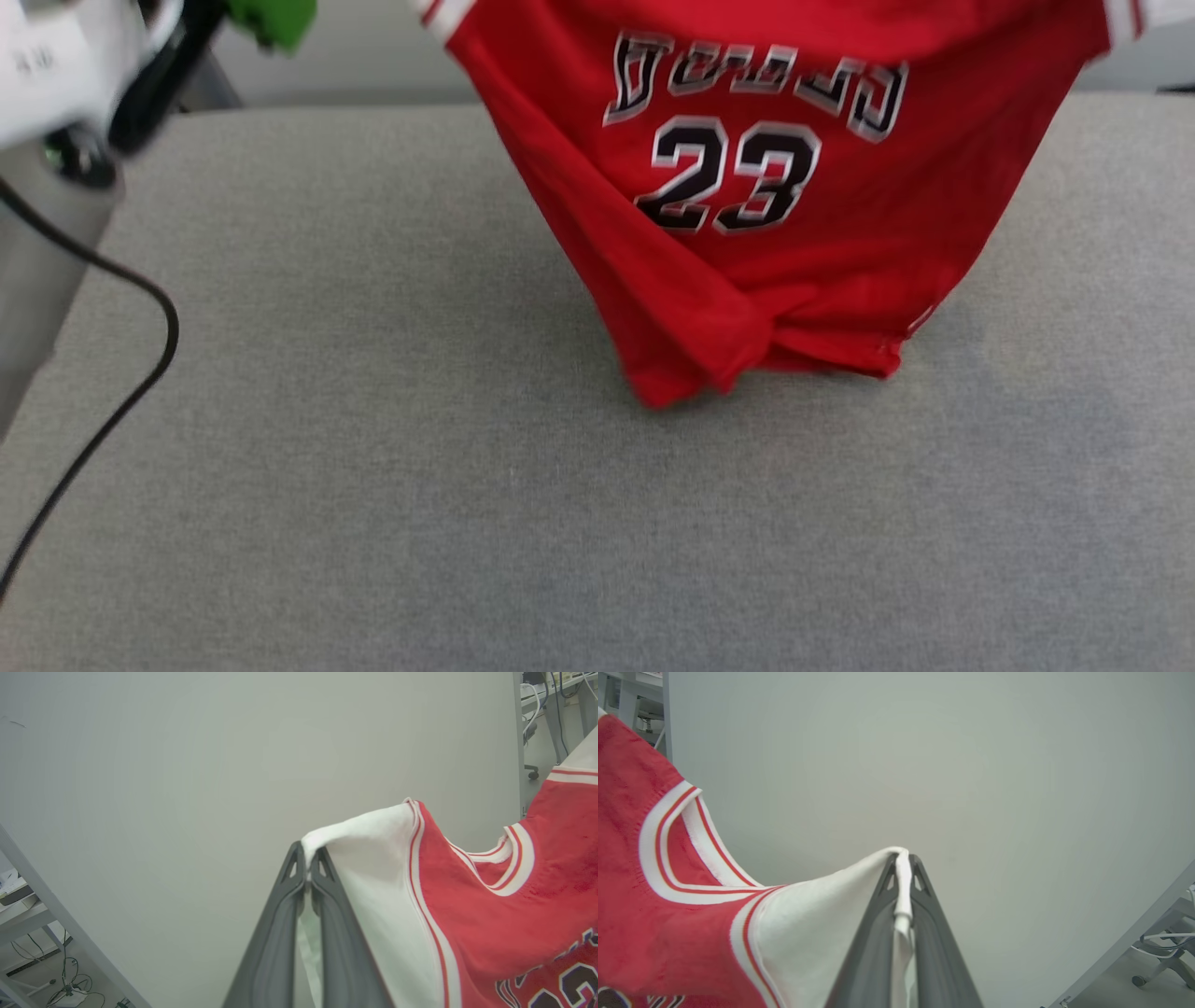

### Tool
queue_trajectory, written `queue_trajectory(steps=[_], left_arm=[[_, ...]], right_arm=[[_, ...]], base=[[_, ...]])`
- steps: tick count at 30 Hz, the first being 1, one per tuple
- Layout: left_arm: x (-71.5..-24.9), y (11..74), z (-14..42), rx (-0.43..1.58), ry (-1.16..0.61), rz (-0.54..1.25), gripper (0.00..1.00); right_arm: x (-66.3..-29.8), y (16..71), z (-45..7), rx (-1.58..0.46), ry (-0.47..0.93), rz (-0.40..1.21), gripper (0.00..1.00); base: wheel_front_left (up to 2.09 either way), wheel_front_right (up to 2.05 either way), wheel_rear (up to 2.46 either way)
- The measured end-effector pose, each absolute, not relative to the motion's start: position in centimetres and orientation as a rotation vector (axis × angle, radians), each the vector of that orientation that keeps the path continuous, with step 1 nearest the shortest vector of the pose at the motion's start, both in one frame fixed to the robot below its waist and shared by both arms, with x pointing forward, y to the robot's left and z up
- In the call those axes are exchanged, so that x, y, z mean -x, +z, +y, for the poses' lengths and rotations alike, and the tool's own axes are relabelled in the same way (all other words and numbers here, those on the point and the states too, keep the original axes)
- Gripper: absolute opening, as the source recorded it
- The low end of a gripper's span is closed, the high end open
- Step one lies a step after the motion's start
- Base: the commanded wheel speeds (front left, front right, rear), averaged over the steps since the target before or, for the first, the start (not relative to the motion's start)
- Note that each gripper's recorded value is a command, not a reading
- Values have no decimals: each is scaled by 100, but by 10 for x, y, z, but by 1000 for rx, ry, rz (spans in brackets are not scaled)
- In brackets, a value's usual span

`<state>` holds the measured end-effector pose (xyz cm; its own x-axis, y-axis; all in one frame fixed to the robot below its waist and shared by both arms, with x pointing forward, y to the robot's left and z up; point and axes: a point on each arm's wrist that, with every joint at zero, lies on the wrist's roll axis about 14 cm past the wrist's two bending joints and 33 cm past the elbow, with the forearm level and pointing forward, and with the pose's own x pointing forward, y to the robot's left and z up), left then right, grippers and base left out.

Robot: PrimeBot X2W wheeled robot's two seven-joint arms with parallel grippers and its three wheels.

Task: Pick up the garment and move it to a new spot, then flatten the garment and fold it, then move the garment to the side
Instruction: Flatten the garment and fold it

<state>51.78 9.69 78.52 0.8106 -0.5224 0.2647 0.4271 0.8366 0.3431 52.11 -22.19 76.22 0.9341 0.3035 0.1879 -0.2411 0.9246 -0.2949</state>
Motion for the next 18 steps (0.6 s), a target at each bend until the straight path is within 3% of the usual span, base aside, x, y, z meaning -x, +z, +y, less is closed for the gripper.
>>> queue_trajectory(steps=[7,18], left_arm=[[-575,824,91,-298,-482,-450,0],[-660,826,103,-286,-405,-508,0]], right_arm=[[-580,792,-225,319,206,-293,0],[-658,810,-225,357,137,-379,0]], base=[[0,0,0],[0,0,0]])
